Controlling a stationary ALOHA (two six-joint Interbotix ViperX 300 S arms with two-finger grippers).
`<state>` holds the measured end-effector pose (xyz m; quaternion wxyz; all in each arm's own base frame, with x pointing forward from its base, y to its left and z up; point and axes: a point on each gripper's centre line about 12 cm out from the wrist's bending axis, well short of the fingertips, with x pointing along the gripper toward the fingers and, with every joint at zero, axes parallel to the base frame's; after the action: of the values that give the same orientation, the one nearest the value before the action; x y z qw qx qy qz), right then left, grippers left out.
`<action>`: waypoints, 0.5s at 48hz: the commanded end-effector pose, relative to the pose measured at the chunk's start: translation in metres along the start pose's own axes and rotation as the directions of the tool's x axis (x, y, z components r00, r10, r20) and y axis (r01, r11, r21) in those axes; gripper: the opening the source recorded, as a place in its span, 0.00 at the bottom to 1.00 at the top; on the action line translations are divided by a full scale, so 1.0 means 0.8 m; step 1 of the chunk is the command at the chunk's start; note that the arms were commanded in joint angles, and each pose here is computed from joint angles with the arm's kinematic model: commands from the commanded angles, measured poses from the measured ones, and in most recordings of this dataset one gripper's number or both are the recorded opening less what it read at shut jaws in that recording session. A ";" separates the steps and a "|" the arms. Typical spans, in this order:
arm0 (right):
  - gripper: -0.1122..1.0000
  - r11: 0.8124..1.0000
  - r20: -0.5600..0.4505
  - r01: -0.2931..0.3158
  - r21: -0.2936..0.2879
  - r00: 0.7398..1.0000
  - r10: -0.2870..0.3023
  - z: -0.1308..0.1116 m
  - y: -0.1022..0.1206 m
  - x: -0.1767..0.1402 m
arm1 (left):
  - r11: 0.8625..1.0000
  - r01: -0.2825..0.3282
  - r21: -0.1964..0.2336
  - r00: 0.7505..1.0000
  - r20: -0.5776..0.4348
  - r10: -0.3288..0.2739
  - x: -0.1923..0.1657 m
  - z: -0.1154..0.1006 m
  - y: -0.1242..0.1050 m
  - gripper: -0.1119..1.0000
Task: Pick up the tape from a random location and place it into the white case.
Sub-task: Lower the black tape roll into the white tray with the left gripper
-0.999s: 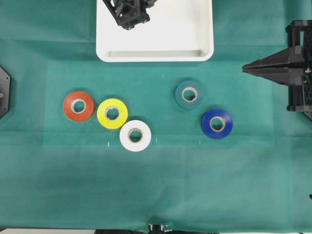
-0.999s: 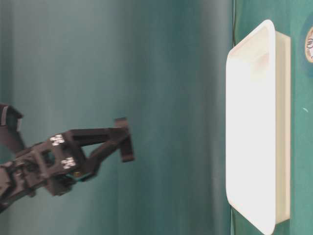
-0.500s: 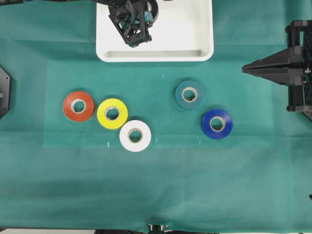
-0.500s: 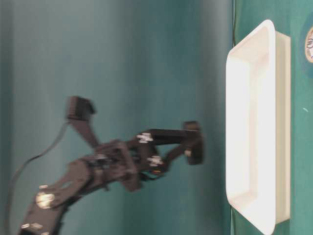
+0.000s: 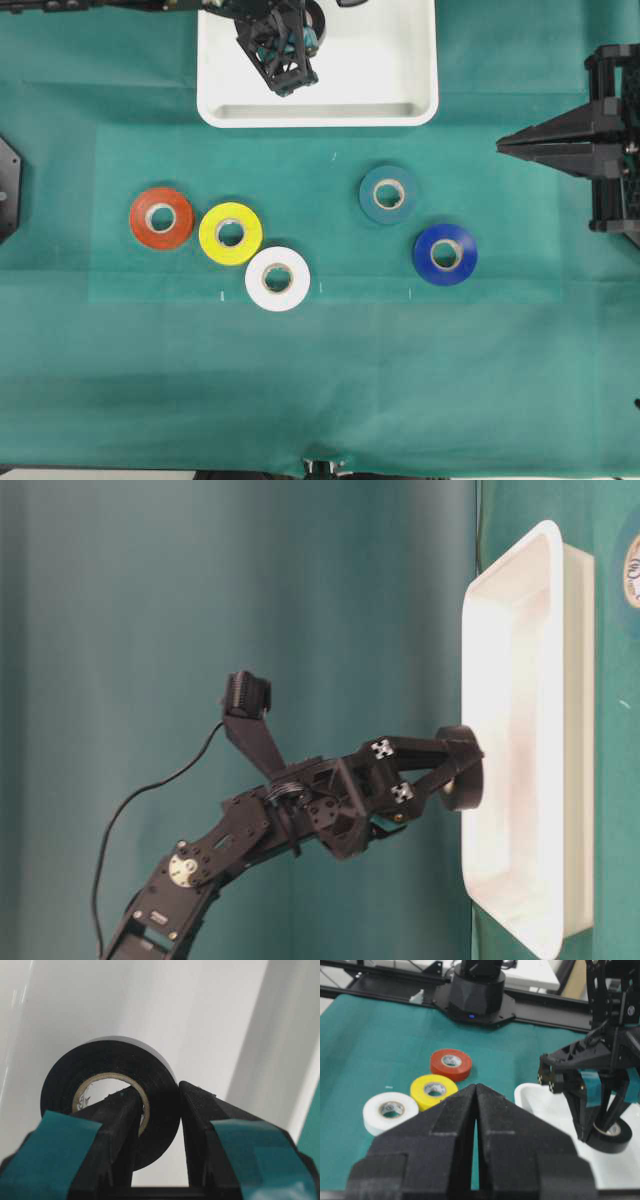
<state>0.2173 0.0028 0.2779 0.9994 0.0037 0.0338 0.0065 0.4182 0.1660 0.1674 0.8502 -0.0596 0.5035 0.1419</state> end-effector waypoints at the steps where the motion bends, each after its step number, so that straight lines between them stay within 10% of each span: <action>1: 0.10 1.000 0.028 -0.003 0.003 1.000 0.003 0.014 0.001 0.003 | 1.000 -0.007 -0.004 1.000 0.027 0.007 -0.002 0.004 0.005 0.28; 24: 0.10 1.000 0.017 -0.003 0.003 1.000 0.003 0.011 0.001 0.005 | 1.000 -0.006 -0.006 1.000 -0.004 0.006 0.021 -0.004 0.006 0.28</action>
<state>0.2180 0.0031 0.2767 0.9993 0.0029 0.0368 0.0073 0.4216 0.1703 0.1392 0.8406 -0.0645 0.5188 0.1420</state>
